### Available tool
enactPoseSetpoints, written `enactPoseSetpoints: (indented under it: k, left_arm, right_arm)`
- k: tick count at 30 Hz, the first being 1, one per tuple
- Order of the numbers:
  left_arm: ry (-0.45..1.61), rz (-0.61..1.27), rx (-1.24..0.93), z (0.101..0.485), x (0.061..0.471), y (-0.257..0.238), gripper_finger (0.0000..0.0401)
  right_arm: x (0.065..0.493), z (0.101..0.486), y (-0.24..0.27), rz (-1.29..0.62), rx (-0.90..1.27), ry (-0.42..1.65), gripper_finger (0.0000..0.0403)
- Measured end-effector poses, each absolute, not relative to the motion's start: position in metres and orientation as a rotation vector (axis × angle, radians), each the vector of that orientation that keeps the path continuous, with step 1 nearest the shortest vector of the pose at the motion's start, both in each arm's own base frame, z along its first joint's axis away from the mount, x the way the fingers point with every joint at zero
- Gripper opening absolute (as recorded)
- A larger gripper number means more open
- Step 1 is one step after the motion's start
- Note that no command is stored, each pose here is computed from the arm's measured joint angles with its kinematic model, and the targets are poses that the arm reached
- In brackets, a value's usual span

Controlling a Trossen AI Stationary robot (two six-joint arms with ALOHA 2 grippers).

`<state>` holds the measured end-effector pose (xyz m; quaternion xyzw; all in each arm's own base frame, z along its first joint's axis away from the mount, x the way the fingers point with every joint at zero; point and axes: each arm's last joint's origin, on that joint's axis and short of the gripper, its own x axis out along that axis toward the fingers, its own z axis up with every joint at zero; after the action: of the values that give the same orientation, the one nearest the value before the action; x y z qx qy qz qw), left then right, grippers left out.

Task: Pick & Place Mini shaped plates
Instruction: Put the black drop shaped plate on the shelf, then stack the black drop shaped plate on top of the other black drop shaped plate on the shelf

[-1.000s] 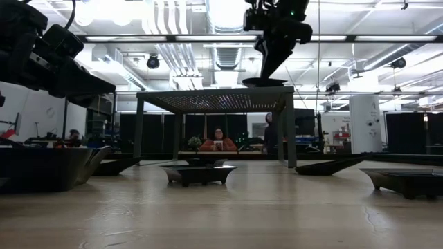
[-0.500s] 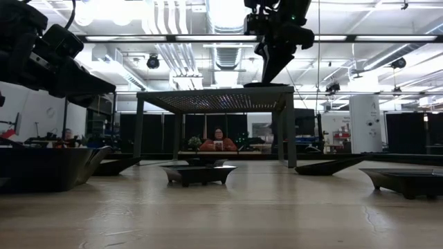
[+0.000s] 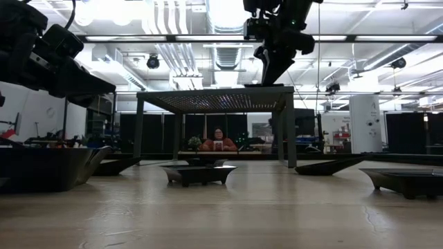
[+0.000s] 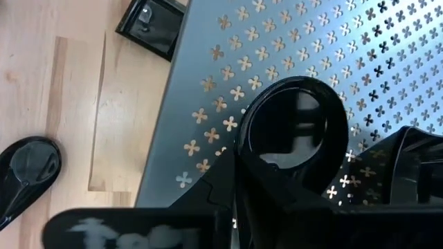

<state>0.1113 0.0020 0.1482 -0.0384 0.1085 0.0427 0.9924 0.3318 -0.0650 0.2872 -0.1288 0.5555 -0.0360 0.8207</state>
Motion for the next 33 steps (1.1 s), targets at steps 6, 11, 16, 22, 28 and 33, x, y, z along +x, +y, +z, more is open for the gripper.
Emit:
enactPoseSetpoints:
  k: [6, 11, 16, 22, 28, 33]
  left_arm:
    - [0.217, 0.086, -0.077, 0.148, 0.111, 0.002, 0.0000]
    - [0.218, 0.086, -0.077, 0.148, 0.111, 0.002, 0.0000]
    - [0.217, 0.086, -0.077, 0.148, 0.111, 0.002, 0.0000]
    - [0.218, 0.086, -0.077, 0.148, 0.111, 0.002, 0.0000]
    - [0.218, 0.086, -0.077, 0.148, 0.111, 0.002, 0.0000]
    - [0.217, 0.086, -0.077, 0.148, 0.111, 0.002, 0.0000]
  right_arm:
    - [0.334, 0.294, -0.063, -0.075, -0.281, 1.162, 0.0057]
    - [0.332, 0.303, -0.060, -0.073, -0.286, 1.154, 0.0074]
    - [0.326, 0.305, -0.049, -0.075, -0.237, 1.199, 0.0081]
    - [0.325, 0.303, -0.011, 0.027, -0.165, 1.218, 0.0070]
    - [0.323, 0.303, 0.043, 0.188, -0.096, 1.212, 0.0057]
    - [0.314, 0.298, 0.087, 0.285, -0.141, 1.217, 0.0052]
